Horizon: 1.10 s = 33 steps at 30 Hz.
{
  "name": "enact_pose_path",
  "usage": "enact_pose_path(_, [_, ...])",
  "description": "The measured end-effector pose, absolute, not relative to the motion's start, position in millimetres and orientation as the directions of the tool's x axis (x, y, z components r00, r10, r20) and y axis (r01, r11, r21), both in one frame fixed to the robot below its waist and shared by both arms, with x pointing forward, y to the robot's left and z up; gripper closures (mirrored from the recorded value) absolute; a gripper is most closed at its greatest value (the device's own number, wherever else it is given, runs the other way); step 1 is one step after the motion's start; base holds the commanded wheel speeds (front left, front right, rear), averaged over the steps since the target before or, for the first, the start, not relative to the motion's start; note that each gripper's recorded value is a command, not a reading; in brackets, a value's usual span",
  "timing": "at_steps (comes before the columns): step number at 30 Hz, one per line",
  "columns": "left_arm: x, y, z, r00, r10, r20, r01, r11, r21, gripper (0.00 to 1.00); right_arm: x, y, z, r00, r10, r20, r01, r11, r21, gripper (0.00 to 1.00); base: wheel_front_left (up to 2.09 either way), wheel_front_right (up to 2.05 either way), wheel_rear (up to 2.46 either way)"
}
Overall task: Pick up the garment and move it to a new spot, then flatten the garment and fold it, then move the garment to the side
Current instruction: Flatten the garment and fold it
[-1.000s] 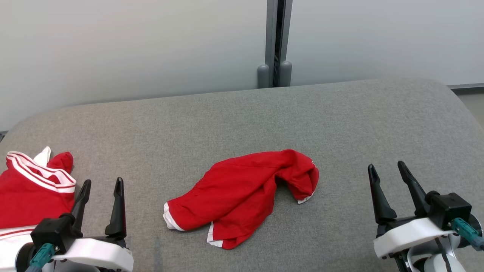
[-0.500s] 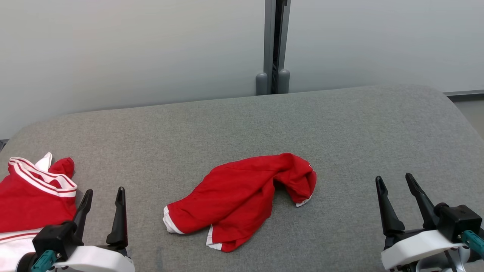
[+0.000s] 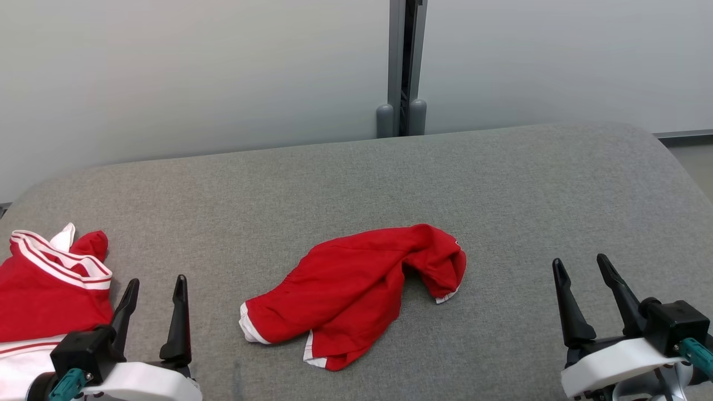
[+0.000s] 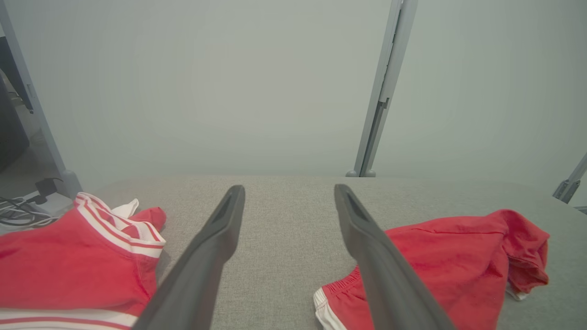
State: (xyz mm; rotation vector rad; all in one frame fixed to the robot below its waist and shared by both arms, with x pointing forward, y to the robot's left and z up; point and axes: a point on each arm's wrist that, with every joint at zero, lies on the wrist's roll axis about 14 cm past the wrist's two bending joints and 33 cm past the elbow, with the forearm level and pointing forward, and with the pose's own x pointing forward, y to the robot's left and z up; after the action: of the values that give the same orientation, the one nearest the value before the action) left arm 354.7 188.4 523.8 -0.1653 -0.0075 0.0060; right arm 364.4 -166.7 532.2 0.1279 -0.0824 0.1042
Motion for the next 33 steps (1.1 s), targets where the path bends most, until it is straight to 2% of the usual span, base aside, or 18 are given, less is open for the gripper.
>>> enact_pose_path(11, [354,187,521,1.000,0.007,-0.007,-0.008,0.986,-0.166,0.00,366,-159,529,0.990,0.122,0.076,-0.131,0.984,0.122,0.00,0.00,0.00,0.00])
enact_pose_path(14, [354,189,521,1.000,0.013,-0.009,-0.014,0.986,-0.168,0.00,372,-136,532,0.979,0.192,0.075,-0.199,0.975,0.103,0.00,0.00,0.00,0.00])
enact_pose_path(16, [355,190,520,1.000,0.020,-0.013,-0.022,0.985,-0.169,0.00,375,-105,532,0.956,0.285,0.063,-0.290,0.953,0.091,0.00,0.00,0.00,0.00])
enact_pose_path(20, [360,193,519,0.999,0.030,-0.012,-0.031,0.985,-0.172,0.00,364,-37,509,0.860,0.506,-0.057,-0.499,0.860,0.107,0.00,0.00,0.00,0.00])
enact_pose_path(24, [367,197,515,0.999,0.048,-0.017,-0.050,0.983,-0.176,0.00,348,16,489,0.718,0.679,-0.151,-0.672,0.733,0.101,0.00,0.00,0.00,0.00])
enact_pose_path(29, [375,205,506,0.997,0.078,-0.028,-0.082,0.980,-0.183,0.00,328,55,458,0.546,0.796,-0.262,-0.803,0.587,0.108,0.00,0.00,0.00,0.00])
enact_pose_path(33, [379,212,498,0.994,0.102,-0.040,-0.107,0.977,-0.184,0.00,331,63,434,0.471,0.814,-0.340,-0.846,0.525,0.086,0.00,0.00,0.00,0.00])
